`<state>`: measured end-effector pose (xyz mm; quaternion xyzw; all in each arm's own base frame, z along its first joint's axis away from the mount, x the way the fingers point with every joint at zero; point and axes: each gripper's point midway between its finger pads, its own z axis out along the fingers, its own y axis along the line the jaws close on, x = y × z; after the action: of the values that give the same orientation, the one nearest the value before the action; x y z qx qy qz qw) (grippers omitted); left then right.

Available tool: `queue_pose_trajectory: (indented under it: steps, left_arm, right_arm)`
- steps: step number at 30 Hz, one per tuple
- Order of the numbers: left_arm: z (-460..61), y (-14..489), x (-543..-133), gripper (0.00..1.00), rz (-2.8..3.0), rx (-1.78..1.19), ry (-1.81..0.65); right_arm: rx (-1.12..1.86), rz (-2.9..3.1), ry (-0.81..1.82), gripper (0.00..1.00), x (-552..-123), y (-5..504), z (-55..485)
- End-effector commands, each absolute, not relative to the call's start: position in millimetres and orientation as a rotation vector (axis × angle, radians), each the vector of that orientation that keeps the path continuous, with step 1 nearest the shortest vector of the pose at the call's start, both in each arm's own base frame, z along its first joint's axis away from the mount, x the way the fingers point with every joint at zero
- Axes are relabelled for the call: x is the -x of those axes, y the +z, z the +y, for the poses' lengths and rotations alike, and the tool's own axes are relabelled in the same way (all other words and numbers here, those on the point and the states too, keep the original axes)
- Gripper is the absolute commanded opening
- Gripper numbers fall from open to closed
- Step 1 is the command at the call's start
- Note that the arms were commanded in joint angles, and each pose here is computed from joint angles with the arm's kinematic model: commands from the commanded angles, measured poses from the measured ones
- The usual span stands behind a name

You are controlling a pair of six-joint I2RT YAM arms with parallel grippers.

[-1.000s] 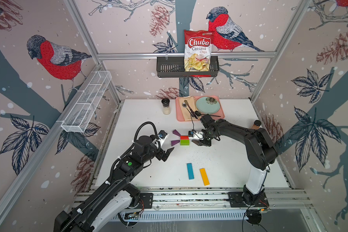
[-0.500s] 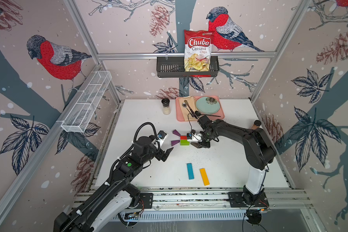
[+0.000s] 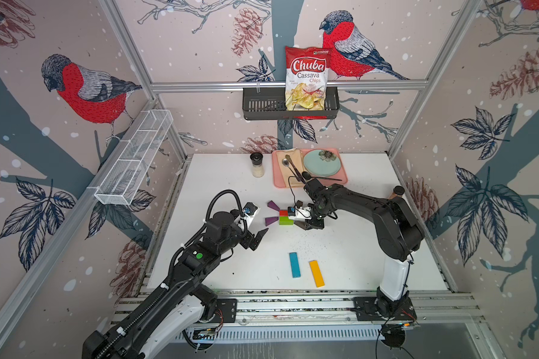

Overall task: Assemble a small pinwheel with building blocks
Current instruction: Assemble the building block at the center of the board.

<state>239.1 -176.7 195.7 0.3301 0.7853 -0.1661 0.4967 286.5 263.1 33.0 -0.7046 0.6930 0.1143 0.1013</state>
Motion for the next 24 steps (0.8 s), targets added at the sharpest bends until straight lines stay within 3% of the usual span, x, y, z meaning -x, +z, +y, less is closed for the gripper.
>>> queue_pose_trajectory:
  steps: [1, 24]
  left_arm:
    - [-176.0, 196.0, -238.9, 0.96, 1.908, -0.785, -0.407]
    - [-175.7, 195.1, -236.7, 0.96, 1.909, -0.789, -0.412]
  right_arm:
    - [2.095, 2.062, 0.335, 0.21, -283.5, 32.0, 261.4]
    - [2.108, 2.072, 0.349, 0.30, -283.0, 27.7, 264.3]
